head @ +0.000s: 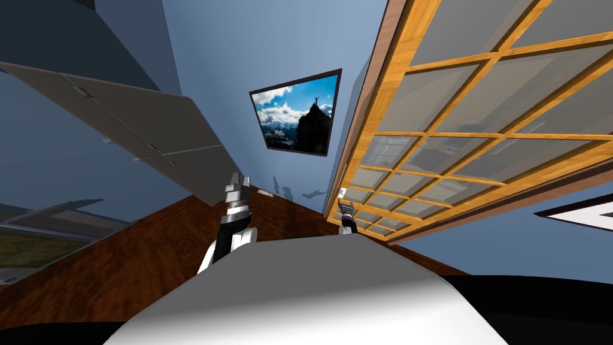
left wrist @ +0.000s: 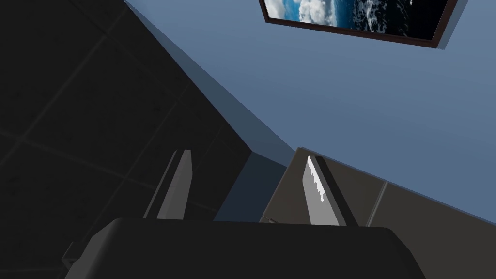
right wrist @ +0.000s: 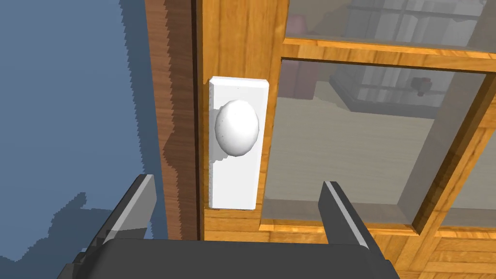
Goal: Pull the door open
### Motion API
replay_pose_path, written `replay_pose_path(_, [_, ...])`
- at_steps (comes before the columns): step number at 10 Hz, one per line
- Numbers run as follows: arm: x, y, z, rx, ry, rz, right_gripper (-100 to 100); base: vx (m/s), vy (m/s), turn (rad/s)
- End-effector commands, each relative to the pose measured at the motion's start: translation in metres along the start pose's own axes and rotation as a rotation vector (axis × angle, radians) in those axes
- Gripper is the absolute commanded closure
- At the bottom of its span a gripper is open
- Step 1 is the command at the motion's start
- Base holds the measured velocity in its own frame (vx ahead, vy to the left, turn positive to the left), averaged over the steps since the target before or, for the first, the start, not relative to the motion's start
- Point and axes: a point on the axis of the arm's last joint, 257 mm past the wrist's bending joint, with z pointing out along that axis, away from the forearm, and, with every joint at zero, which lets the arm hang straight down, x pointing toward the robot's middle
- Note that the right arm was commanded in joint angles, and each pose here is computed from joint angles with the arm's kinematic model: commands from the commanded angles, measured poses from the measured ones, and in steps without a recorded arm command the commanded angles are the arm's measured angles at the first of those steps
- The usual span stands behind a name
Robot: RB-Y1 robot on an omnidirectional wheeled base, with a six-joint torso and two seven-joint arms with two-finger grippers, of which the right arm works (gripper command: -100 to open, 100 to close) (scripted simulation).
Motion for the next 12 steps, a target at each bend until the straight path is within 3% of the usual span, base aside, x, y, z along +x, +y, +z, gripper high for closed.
replay_pose_path(1, [-0.001, 0.019, -0.0006, -0.014, -0.001, 0.001, -100, 0.214, 0.029, 0.098])
replay_pose_path(2, [-0.002, 0.032, -0.0017, -0.024, 0.000, 0.001, -100, 0.194, -0.011, 0.106])
replay_pose_path(4, [-0.002, 0.032, -0.0017, -0.024, 0.000, 0.001, -100, 0.088, -0.020, 0.010])
replay_pose_path(5, [-0.001, 0.056, -0.0039, -0.042, 0.001, 0.001, -100, 0.118, 0.019, 0.112])
replay_pose_path(6, [-0.001, 0.056, -0.0039, -0.042, 0.001, 0.001, -100, 0.150, 0.004, 0.069])
replay_pose_path(7, [-0.001, 0.068, -0.0052, -0.051, 0.002, 0.001, -100, 0.168, -0.032, 0.056])
replay_pose_path(8, [0.000, 0.061, -0.0043, -0.046, 0.002, 0.001, -100, 0.078, -0.020, 0.015])
replay_pose_path(9, [0.000, 0.061, -0.0043, -0.046, 0.002, 0.001, 100, -0.015, 0.004, -0.010])
replay_pose_path(12, [0.000, 0.061, -0.0043, -0.046, 0.002, 0.001, 100, -0.021, 0.002, 0.000])
